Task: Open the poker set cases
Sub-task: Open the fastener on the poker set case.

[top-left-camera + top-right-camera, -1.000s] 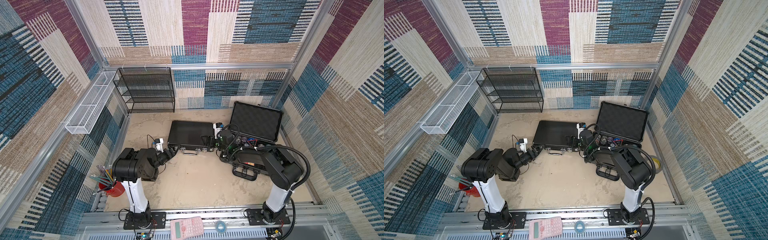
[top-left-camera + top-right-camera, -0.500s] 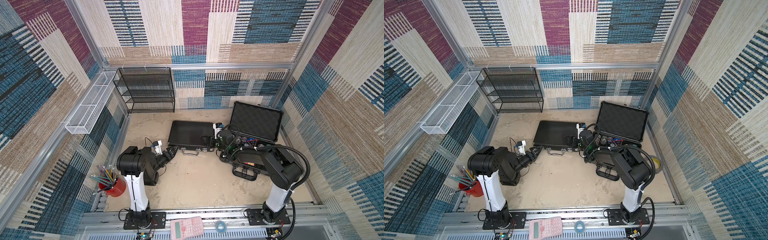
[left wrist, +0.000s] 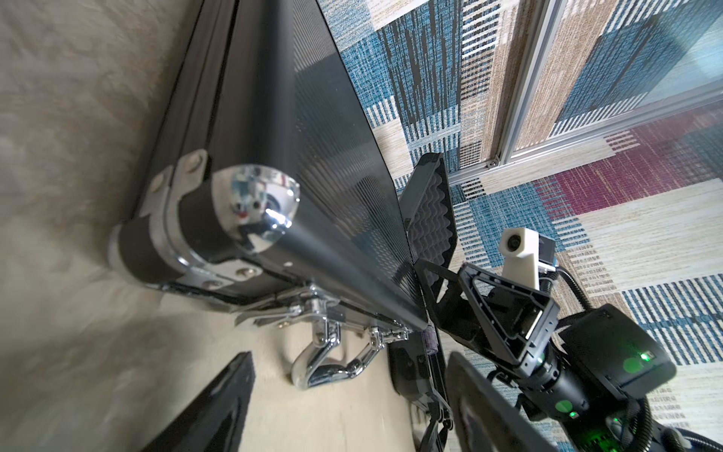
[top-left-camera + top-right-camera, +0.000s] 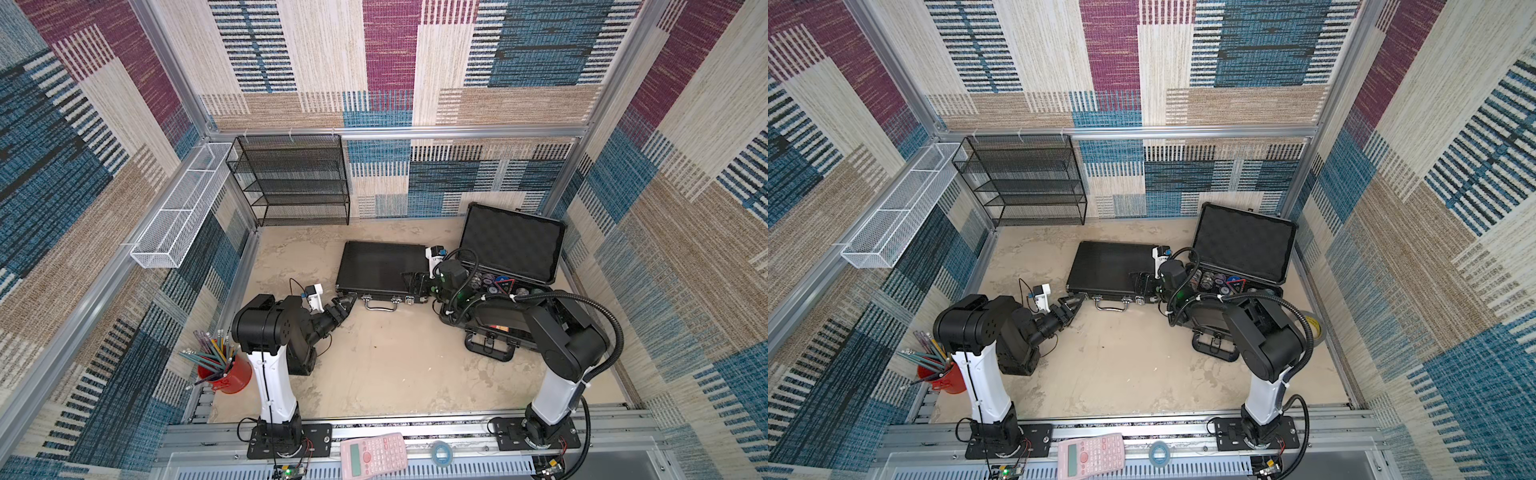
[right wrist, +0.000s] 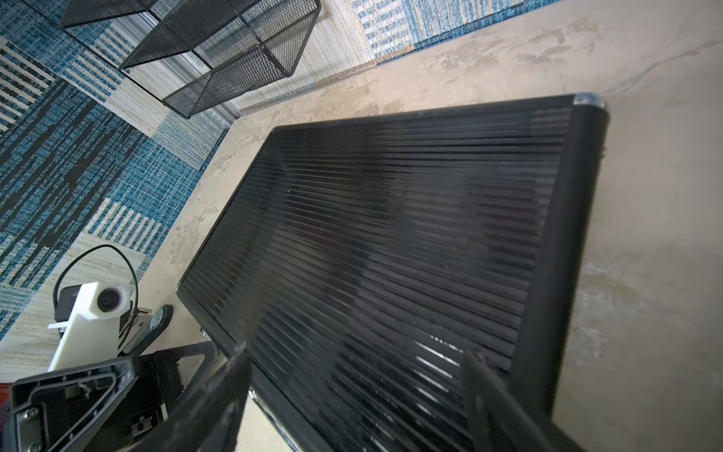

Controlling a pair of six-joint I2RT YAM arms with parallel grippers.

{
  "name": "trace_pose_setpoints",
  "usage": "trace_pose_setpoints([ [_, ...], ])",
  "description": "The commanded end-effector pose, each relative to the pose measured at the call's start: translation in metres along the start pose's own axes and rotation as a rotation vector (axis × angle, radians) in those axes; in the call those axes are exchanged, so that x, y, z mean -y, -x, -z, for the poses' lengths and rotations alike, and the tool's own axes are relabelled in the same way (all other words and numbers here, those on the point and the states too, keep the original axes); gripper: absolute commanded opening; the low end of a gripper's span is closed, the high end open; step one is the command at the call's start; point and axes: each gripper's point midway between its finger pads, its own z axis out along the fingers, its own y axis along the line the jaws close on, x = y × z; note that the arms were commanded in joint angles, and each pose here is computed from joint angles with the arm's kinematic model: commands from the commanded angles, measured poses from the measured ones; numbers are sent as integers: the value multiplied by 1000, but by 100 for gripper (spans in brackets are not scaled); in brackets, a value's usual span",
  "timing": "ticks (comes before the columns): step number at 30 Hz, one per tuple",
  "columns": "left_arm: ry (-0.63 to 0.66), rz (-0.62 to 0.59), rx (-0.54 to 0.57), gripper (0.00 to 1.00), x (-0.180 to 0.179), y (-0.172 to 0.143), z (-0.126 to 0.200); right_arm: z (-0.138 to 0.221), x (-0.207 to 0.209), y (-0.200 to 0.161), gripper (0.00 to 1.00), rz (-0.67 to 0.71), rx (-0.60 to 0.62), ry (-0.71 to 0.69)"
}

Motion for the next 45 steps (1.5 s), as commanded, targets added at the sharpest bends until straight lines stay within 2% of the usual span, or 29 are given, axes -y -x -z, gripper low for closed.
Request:
trace_pose_setpoints([
  [1, 230, 149, -57, 81, -55, -30, 14, 11, 12, -22, 89, -45, -79, -56],
  [6, 249, 130, -35, 81, -51, -25, 19, 32, 1, -6, 93, -44, -15, -28],
  [8, 258, 114, -26, 81, -48, -23, 21, 41, -4, -4, 100, -64, 0, -9],
  [11, 286, 79, -28, 81, -42, -20, 23, 51, -14, -10, 100, -89, 2, 20],
  [15, 355, -34, -45, 83, -24, -11, 25, 58, -27, -27, 100, -131, -15, 45],
  [20, 456, -217, -46, 92, 10, 15, 34, 59, -45, -51, 100, -185, -39, 84],
  [24, 473, -328, -50, 96, 33, 35, 32, 54, -55, -67, 100, -226, -54, 113],
  [28, 466, -377, -95, 96, 41, 44, 17, 43, -58, -74, 100, -251, -72, 147],
  [34, 402, -440, -133, 95, 59, 59, -10, 24, -52, -78, 100, -236, -63, 122],
  [39, 366, -460, -188, 87, 62, 62, -29, 14, -46, -82, 100, -241, -64, 105],
  [45, 402, -480, -195, 81, 54, 65, -40, 5, -38, -89, 99, -242, -87, 74],
])
